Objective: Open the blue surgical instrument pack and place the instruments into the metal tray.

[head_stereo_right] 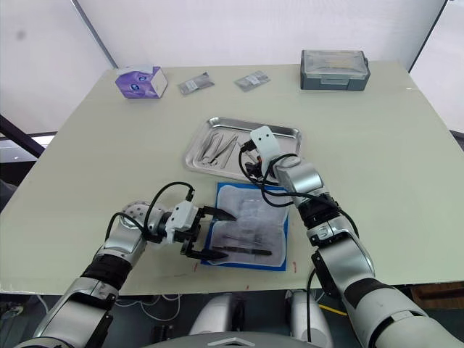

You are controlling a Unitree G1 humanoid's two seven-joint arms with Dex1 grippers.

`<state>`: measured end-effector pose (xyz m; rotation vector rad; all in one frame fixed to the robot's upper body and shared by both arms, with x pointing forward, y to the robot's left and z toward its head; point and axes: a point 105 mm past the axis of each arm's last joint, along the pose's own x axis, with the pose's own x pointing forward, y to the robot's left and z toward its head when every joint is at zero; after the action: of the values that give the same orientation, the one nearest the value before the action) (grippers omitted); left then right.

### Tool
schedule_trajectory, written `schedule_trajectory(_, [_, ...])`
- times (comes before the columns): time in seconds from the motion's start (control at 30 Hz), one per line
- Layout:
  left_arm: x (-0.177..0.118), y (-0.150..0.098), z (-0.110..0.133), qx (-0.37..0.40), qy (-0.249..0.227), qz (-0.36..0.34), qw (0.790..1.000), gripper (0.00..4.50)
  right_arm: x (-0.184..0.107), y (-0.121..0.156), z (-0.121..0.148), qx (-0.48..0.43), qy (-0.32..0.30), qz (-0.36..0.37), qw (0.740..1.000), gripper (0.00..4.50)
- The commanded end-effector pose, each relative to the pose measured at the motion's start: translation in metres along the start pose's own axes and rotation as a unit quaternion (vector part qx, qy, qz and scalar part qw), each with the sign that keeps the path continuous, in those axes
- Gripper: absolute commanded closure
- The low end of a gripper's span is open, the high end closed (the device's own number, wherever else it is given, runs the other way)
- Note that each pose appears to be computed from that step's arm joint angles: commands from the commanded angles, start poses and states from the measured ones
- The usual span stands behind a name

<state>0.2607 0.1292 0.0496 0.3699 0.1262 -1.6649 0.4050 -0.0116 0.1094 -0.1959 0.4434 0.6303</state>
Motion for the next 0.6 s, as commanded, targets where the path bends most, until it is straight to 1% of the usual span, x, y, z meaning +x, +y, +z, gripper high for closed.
schedule_trajectory(0.03, [0.013, -0.025, -0.03, -0.077, 0.022, -0.043, 0.996, 0.0, -0.013, -0.002, 0.033, -0.013, -0.061, 0.0, 0.998, 0.21])
schedule_trajectory(0.07, [0.013, -0.026, -0.031, -0.077, 0.022, -0.044, 0.996, 0.0, -0.016, -0.003, 0.039, -0.017, -0.075, 0.002, 0.997, 0.07])
schedule_trajectory(0.17, [0.013, -0.025, -0.031, -0.077, 0.023, -0.044, 0.996, 0.0, -0.033, 0.001, 0.054, -0.04, -0.118, 0.029, 0.992, 0.07])
schedule_trajectory(0.23, [0.012, -0.025, -0.031, -0.077, 0.023, -0.044, 0.996, 0.0, -0.042, 0.005, 0.056, -0.047, -0.128, 0.046, 0.99, 0.07])
schedule_trajectory(0.33, [0.012, -0.024, -0.031, -0.076, 0.024, -0.045, 0.996, 0.0, -0.066, 0.017, 0.056, -0.089, -0.176, 0.099, 0.975, 0.07])
schedule_trajectory(0.37, [0.011, -0.024, -0.031, -0.076, 0.024, -0.046, 0.996, 0.0, -0.075, 0.022, 0.053, -0.106, -0.192, 0.119, 0.968, 0.07])
schedule_trajectory(0.43, [0.011, -0.024, -0.031, -0.075, 0.024, -0.047, 0.996, 0.0, -0.087, 0.028, 0.044, -0.118, -0.204, 0.149, 0.961, 0.07])
schedule_trajectory(0.47, [0.011, -0.025, -0.031, -0.076, 0.025, -0.047, 0.996, 0.0, -0.093, 0.031, 0.035, -0.121, -0.205, 0.165, 0.957, 0.07])
schedule_trajectory(0.53, [0.01, -0.025, -0.032, -0.076, 0.026, -0.049, 0.996, 0.0, -0.11, 0.035, 0.006, -0.136, -0.196, 0.204, 0.949, 0.07])
schedule_trajectory(0.6, [0.009, -0.025, -0.032, -0.076, 0.027, -0.049, 0.996, 0.0, -0.12, 0.037, -0.013, -0.144, -0.182, 0.224, 0.946, 0.07])
